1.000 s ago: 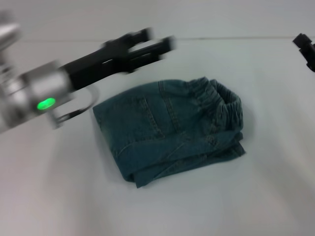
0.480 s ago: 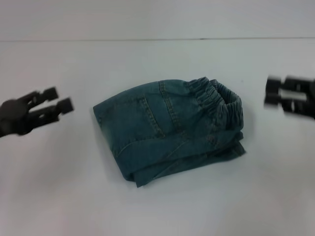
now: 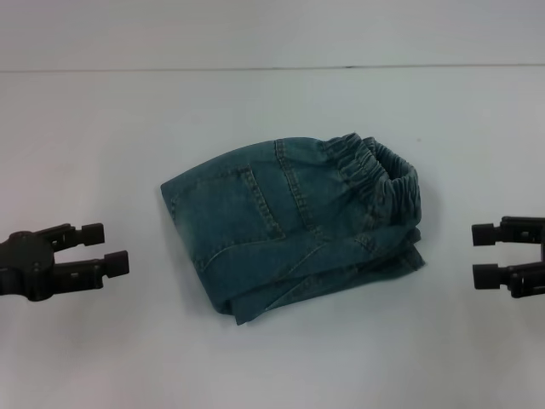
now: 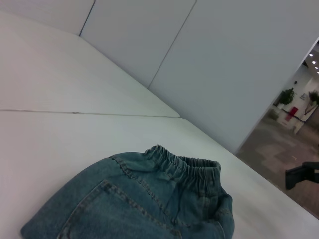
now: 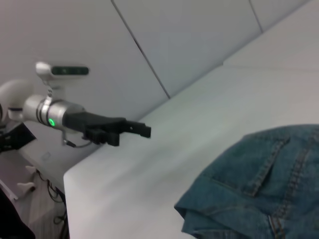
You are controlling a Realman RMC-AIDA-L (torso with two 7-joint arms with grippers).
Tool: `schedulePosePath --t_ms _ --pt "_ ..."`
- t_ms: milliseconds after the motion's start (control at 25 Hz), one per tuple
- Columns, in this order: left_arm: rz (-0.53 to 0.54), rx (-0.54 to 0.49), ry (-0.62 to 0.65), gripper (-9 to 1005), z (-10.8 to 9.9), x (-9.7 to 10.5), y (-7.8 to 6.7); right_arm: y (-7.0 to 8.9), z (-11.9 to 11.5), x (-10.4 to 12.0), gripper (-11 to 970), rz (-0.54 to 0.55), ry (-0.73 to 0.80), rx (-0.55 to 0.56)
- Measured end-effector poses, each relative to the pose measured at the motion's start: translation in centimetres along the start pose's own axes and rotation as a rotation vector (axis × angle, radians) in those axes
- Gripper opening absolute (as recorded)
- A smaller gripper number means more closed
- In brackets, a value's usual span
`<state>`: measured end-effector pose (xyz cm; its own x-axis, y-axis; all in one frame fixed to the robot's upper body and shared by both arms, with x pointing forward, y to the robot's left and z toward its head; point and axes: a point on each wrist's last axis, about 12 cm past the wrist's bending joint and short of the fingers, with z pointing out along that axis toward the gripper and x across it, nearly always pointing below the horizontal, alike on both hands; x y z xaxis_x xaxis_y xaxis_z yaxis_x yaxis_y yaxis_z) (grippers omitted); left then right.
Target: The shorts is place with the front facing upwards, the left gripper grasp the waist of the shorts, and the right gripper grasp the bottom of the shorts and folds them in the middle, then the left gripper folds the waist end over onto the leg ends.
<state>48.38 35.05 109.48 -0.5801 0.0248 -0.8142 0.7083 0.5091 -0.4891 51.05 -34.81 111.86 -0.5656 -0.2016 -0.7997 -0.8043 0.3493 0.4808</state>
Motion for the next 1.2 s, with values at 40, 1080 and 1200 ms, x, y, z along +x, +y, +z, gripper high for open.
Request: schedulePosePath --t_ms 40,1080,1200 --pt "0.001 0.002 0.001 937 0.07 -0.05 -0.02 -0.05 0.08 0.08 922 0.002 0.005 0.004" --pt "0.014 0.042 -0.007 937 0.61 -0.8 -0.26 -0.53 0.71 0.1 958 0.004 0.02 0.032" --pt "0.016 0.05 -0.005 937 0.71 -0.88 -0.31 -0.52 0.74 0.09 958 0.003 0.024 0.03"
